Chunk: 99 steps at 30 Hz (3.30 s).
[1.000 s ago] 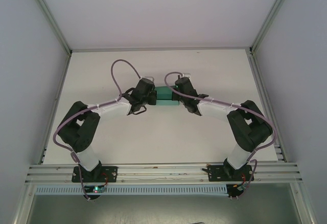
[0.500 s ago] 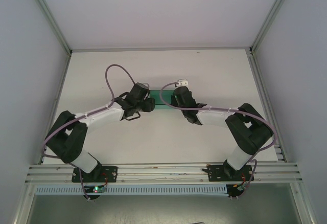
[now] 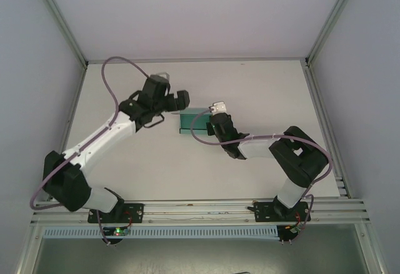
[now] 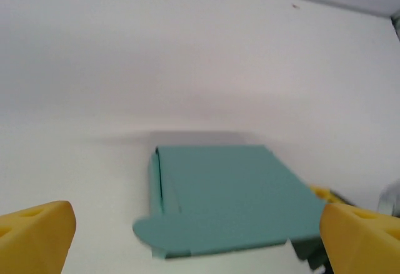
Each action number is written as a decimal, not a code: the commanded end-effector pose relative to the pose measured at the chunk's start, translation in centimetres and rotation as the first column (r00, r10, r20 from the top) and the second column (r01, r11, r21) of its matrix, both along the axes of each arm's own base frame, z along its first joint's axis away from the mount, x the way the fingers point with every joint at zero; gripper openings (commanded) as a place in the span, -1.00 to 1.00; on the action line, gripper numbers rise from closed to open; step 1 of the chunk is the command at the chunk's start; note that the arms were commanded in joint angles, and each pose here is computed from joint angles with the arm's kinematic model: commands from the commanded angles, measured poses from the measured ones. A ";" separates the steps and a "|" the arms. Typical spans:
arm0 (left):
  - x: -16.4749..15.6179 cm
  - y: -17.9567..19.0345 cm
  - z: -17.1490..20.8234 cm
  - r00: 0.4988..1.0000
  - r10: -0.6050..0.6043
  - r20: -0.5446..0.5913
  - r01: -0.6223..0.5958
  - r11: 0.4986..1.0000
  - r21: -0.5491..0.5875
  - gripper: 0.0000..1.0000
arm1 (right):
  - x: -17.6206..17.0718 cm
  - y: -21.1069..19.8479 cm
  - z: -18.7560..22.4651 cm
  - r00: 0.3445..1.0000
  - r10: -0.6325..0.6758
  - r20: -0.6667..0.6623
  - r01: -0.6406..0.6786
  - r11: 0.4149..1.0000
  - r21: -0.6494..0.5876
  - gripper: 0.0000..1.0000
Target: Assemble paper box
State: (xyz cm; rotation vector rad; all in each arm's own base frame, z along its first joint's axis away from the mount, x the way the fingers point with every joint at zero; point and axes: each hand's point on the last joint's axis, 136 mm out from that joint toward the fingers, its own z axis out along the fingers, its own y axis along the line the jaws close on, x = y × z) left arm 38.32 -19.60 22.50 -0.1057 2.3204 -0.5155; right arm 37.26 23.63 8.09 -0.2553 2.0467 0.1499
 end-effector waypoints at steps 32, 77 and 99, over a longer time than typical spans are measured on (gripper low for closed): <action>-1.0 -0.5 -19.5 0.887 -0.117 -0.446 -0.006 0.965 -0.264 -0.05 | -8.0 -1.0 -8.8 0.949 0.190 -0.251 -0.241 0.952 -0.191 -0.51; -5.5 1.5 -27.2 0.832 -0.117 -0.543 -0.020 0.971 -0.240 -0.79 | -3.3 -0.8 -0.6 0.787 0.228 -0.574 0.092 0.875 0.475 0.97; -1.2 0.1 -21.3 0.943 -0.215 -0.253 0.109 0.920 -0.375 -0.63 | -1.6 4.2 2.7 0.727 0.546 -0.417 0.074 0.542 0.837 -0.20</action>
